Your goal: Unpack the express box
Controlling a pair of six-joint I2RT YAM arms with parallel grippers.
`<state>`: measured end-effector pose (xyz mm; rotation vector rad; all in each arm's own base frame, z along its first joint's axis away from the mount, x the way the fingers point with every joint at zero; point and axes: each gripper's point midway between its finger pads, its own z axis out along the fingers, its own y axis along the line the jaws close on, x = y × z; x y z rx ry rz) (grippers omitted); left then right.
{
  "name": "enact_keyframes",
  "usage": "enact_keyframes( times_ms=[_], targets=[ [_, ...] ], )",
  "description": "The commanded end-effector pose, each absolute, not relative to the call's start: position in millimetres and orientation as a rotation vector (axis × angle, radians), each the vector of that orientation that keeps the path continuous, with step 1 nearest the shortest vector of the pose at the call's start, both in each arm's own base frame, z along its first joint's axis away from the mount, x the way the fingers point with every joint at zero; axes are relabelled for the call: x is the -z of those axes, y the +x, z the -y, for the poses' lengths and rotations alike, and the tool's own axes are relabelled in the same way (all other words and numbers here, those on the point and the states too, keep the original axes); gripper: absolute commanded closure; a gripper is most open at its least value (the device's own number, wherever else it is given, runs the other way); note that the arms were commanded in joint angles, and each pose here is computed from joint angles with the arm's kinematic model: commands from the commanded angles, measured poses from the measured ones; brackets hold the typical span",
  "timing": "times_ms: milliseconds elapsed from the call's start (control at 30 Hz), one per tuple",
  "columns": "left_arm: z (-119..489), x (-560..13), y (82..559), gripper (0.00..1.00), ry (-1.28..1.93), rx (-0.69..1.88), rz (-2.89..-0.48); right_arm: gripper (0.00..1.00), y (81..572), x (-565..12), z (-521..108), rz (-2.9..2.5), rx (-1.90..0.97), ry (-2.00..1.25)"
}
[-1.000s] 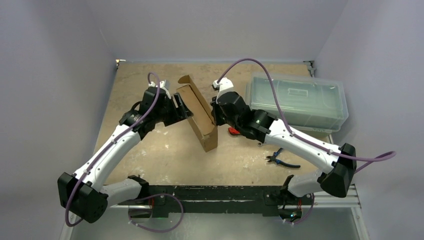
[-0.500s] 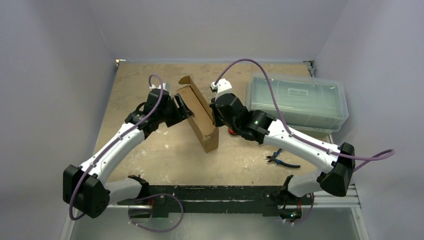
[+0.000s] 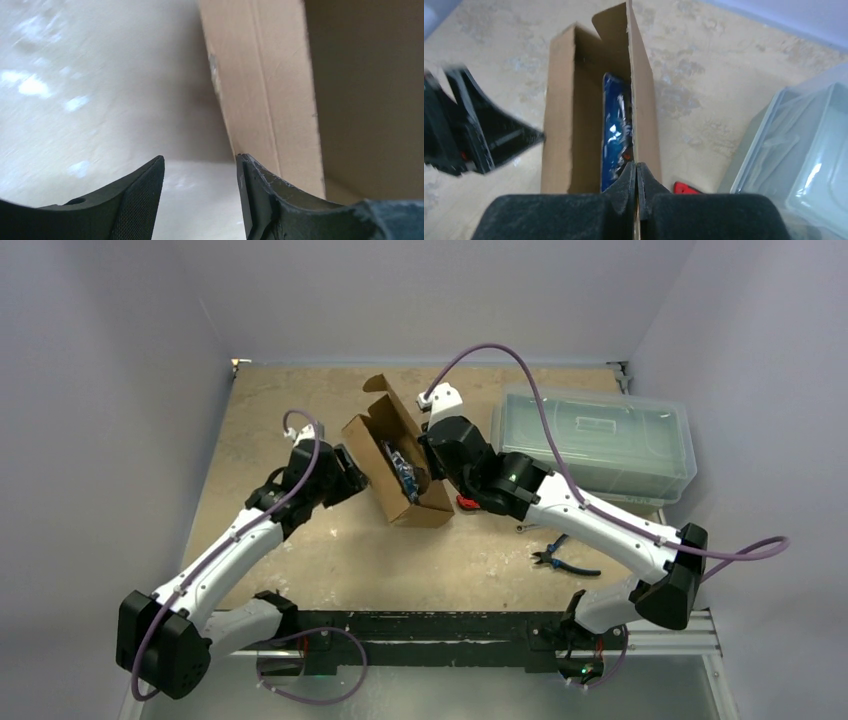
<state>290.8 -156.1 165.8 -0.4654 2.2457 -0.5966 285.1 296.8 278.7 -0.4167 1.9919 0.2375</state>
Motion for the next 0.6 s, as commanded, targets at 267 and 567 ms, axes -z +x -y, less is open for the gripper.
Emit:
enact_keyframes(
  times_ms=[267, 567],
  targets=[
    [101.3, -93.8, 238.0, 0.46, -0.662, 0.296, -2.388, 1.00, 312.4, -341.9, -319.1, -1.771, -0.239, -0.444],
    [97.2, -178.5, 245.4, 0.43, -0.432, 0.346, -2.225, 1.00, 315.8, -350.8, -351.5, -1.649, -0.292, -0.635]
  ],
)
